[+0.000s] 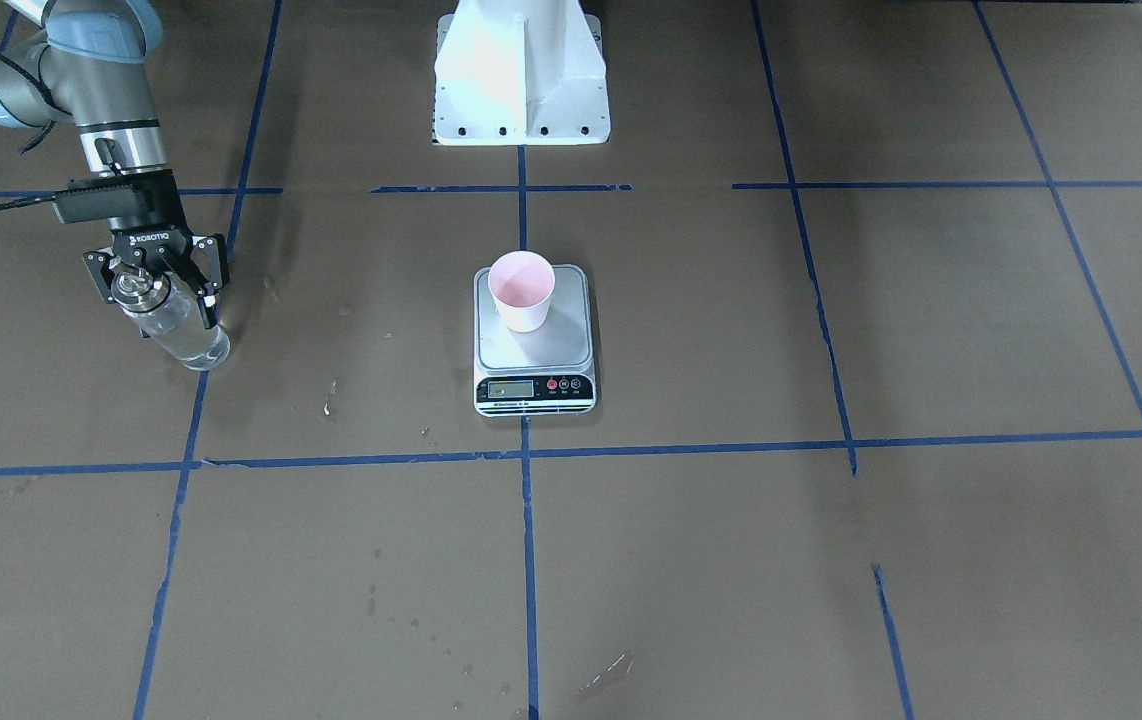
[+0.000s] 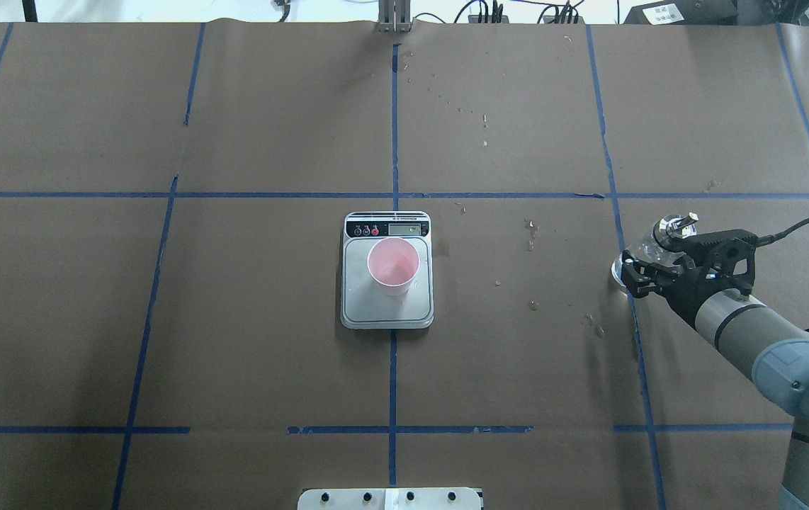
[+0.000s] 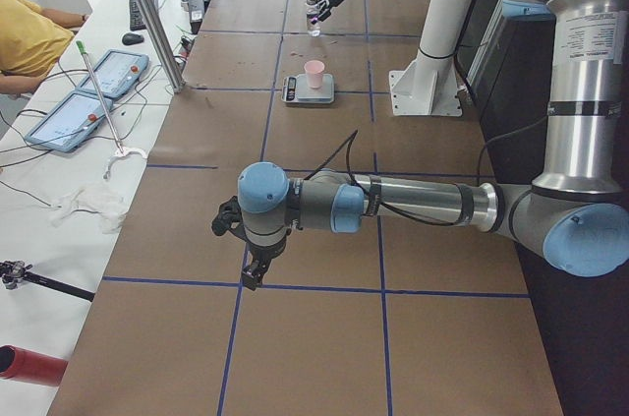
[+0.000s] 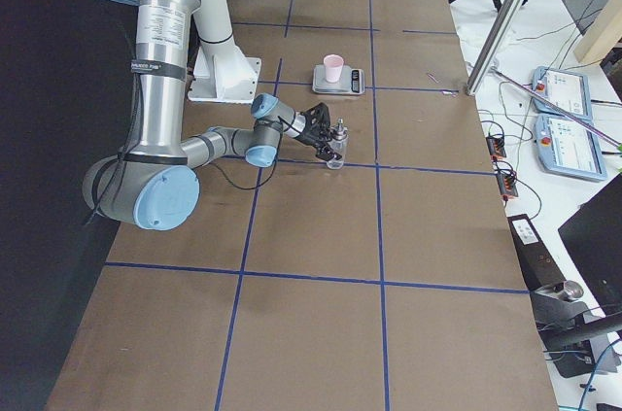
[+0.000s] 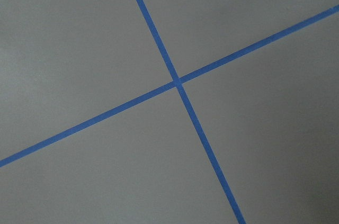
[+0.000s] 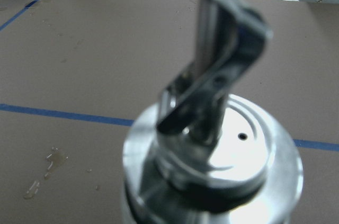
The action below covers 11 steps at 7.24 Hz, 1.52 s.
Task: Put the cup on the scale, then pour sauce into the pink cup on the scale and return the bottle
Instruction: 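Lift the sauce bottle with the right gripper toward the pink cup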
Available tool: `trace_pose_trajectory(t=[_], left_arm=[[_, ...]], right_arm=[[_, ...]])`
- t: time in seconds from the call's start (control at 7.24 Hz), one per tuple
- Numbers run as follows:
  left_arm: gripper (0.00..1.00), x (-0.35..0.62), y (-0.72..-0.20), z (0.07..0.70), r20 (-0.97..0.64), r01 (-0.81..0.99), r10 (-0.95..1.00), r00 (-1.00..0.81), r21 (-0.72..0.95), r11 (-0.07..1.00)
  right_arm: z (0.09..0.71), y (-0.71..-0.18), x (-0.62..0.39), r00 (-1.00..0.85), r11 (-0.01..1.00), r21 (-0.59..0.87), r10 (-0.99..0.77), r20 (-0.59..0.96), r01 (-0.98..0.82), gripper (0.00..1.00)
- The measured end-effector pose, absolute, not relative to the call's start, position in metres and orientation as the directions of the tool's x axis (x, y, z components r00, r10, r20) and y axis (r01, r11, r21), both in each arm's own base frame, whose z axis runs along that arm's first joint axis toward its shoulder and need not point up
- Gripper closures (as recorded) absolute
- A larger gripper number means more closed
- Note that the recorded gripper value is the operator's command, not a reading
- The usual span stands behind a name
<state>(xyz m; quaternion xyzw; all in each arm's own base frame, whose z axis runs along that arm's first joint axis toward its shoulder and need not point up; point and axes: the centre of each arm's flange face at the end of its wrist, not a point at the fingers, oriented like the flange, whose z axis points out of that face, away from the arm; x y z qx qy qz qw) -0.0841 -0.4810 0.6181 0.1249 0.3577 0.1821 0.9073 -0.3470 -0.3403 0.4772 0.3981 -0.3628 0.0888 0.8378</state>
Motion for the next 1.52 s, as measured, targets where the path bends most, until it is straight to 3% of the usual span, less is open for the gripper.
trace_pose_trajectory(t=[0.41, 0.83, 1.24, 1.52], left_arm=[[0.00, -0.084, -0.480, 0.619, -0.604, -0.241, 0.419, 0.678, 0.355, 0.903], [0.00, -0.084, -0.480, 0.620, -0.602, -0.246, 0.424, 0.677, 0.358, 0.901], [0.00, -0.084, -0.480, 0.620, -0.600, -0.249, 0.427, 0.676, 0.360, 0.899], [0.00, -0.084, -0.480, 0.620, -0.600, -0.249, 0.427, 0.676, 0.360, 0.899]], right_arm=[[0.436, -0.343, -0.331, 0.755, 0.598, 0.711, -0.254, 0.605, -0.369, 1.00], [0.410, -0.366, -0.322, 0.771, 0.593, 0.738, -0.287, 0.568, -0.322, 1.00], [0.369, -0.397, -0.359, 0.869, 0.603, 0.779, -0.279, 0.409, -0.174, 1.00], [0.330, -0.382, -0.409, 0.919, 0.545, 0.832, -0.266, 0.290, -0.105, 1.00]])
